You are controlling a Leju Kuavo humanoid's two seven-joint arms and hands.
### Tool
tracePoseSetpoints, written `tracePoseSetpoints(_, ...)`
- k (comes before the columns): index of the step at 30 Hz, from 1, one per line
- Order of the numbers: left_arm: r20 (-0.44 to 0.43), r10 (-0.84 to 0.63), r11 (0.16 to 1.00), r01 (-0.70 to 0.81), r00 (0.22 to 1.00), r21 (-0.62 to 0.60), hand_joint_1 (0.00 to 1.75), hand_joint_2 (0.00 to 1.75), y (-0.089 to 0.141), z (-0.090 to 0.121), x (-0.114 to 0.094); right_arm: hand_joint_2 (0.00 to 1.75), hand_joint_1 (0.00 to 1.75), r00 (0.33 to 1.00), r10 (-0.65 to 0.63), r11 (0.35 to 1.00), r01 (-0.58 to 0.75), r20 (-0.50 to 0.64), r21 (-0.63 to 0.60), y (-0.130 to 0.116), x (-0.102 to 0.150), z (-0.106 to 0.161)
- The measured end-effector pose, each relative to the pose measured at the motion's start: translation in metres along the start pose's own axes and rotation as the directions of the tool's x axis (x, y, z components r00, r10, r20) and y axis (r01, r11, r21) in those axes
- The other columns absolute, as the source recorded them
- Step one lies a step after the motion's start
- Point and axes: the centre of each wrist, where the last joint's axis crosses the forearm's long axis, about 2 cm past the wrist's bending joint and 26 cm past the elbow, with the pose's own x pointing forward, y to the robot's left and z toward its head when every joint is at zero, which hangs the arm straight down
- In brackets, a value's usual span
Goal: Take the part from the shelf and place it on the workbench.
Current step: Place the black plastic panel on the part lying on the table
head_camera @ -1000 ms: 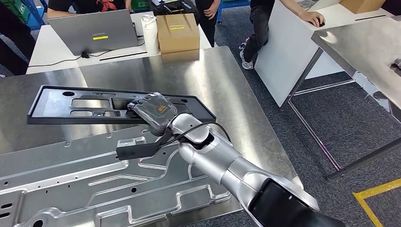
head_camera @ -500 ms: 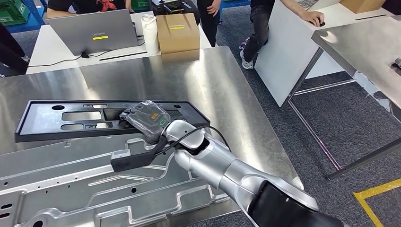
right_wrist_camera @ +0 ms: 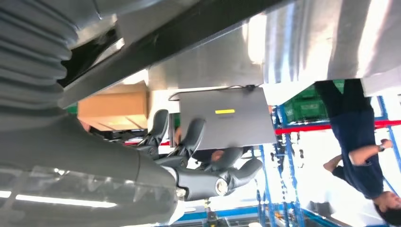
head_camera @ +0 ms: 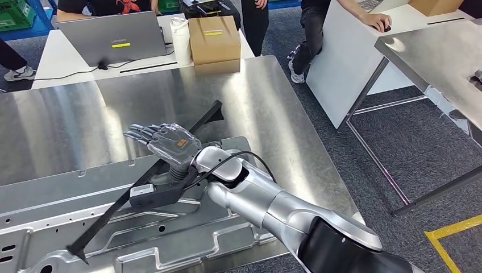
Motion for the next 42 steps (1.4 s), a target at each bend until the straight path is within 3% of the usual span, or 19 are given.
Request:
tracePoseSetpoints(5, -0.031, 0.033, 0.999, -0.033, 0.999, -0.008, 0.00, 0.00, 0.000, 0.000, 0.000, 0.00, 0.00, 0.999, -0.034, 0.999, 0.034, -0.011, 0.019, 0.001, 0.001, 0.000)
tracePoseSetpoints(9, -0.035, 0.072, 0.997, -0.072, 0.997, 0.005, 0.00, 0.00, -0.001, 0.000, -0.001, 0.00, 0.00, 0.955, -0.277, 0.952, 0.288, -0.102, 0.106, -0.001, 0.005, -0.004)
tracePoseSetpoints(14, -0.029, 0.105, 0.994, -0.105, 0.994, 0.023, 0.00, 0.00, -0.001, 0.001, -0.001, 0.00, 0.00, 0.866, -0.485, 0.864, 0.496, -0.118, 0.088, -0.028, 0.016, -0.019)
tracePoseSetpoints(20, -0.028, 0.137, 0.990, -0.136, 0.990, 0.045, 0.00, 0.00, 0.000, 0.001, -0.002, 0.00, 0.00, 0.841, -0.535, 0.835, 0.541, -0.085, 0.100, -0.061, 0.038, -0.036)
tracePoseSetpoints(25, -0.026, 0.153, 0.987, -0.151, 0.988, 0.059, 0.00, 0.00, 0.002, 0.002, -0.003, 0.00, 0.00, 0.850, -0.523, 0.843, 0.526, -0.061, 0.114, -0.085, 0.054, -0.045)
tracePoseSetpoints(34, -0.022, 0.165, 0.984, -0.163, 0.986, 0.068, 0.00, 0.00, 0.002, 0.002, -0.003, 0.00, 0.00, 0.879, -0.476, 0.876, 0.478, -0.040, 0.062, -0.109, 0.054, -0.051)
tracePoseSetpoints(39, -0.026, 0.173, 0.983, -0.171, 0.985, 0.073, 0.00, 0.00, 0.002, 0.003, -0.004, 0.00, 0.00, 0.965, -0.259, 0.961, 0.262, 0.039, -0.092, -0.123, 0.060, -0.055)
tracePoseSetpoints(42, -0.027, 0.175, 0.982, -0.172, 0.984, 0.077, 0.00, 0.00, 0.004, 0.002, -0.004, 0.00, 0.00, 0.992, -0.093, 0.980, 0.106, 0.086, -0.169, -0.127, 0.066, -0.055)
